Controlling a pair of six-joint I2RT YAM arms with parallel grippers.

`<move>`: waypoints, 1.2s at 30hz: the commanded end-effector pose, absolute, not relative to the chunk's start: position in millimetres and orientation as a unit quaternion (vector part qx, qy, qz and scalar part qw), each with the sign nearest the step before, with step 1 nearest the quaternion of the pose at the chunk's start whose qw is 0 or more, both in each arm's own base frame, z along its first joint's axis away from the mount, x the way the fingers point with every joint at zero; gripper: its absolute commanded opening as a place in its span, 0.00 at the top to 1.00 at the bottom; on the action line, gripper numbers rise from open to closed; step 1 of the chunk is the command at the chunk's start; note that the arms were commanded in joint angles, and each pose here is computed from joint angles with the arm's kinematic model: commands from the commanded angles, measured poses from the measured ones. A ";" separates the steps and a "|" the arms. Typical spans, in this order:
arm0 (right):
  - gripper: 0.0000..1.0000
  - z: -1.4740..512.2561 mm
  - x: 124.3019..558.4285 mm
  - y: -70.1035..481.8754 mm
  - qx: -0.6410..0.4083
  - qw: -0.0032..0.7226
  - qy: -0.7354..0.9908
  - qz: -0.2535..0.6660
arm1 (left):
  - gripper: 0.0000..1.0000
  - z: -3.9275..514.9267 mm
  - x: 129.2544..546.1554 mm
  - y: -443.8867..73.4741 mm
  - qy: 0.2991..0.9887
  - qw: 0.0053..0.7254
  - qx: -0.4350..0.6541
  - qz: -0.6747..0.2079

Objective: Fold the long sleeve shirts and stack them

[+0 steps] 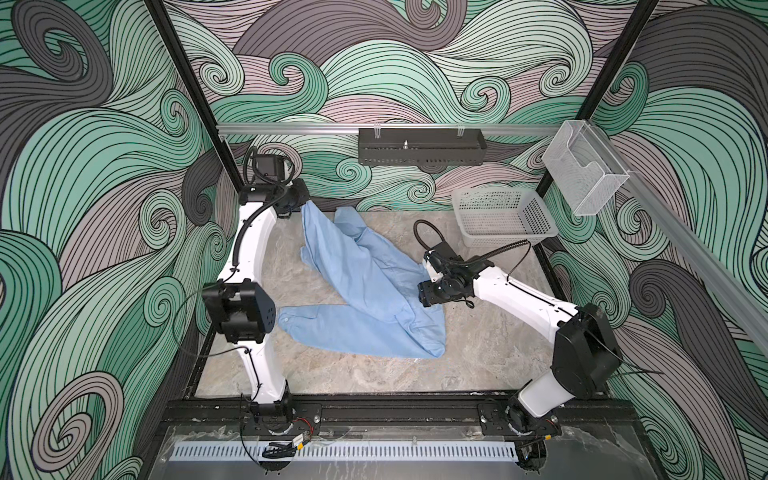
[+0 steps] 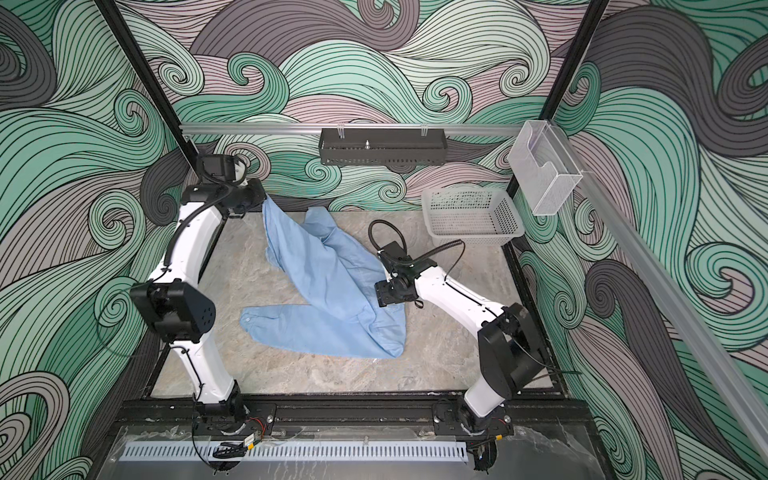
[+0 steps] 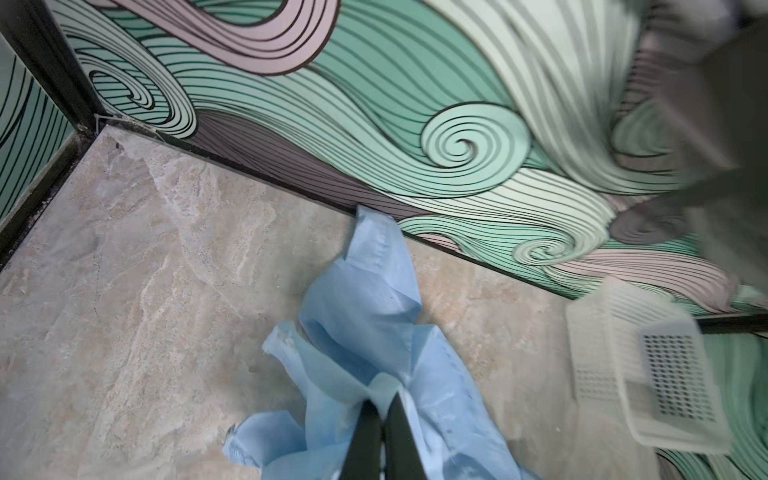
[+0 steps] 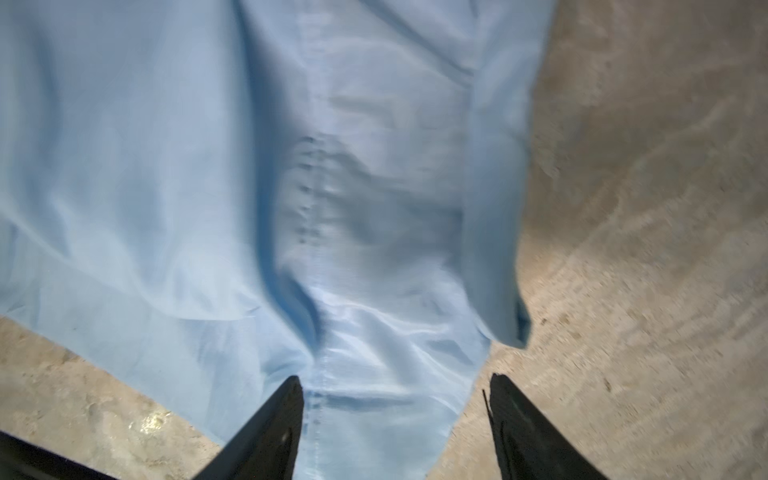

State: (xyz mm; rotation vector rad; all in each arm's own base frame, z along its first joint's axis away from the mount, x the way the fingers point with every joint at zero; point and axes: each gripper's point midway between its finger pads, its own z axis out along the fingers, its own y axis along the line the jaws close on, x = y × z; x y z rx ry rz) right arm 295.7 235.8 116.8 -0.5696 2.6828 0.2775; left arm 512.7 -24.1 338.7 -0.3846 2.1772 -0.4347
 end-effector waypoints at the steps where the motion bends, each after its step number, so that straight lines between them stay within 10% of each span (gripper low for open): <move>1: 0.28 159.8 282.8 304.1 -0.334 0.311 0.875 0.164 | 1.00 425.2 457.2 -47.9 0.832 0.489 -0.119 -0.232; 17: 0.06 146.5 287.4 452.9 -0.418 0.425 0.786 0.165 | 1.00 453.1 393.5 -78.9 0.823 0.474 -0.126 -0.287; 22: 0.14 131.9 296.0 468.9 -0.410 0.416 0.794 0.167 | 1.00 452.4 387.3 -74.5 0.827 0.476 -0.127 -0.273; 36: 0.09 123.0 331.4 295.4 -0.219 0.297 0.921 0.121 | 1.00 417.2 408.4 -38.6 0.847 0.470 -0.154 -0.192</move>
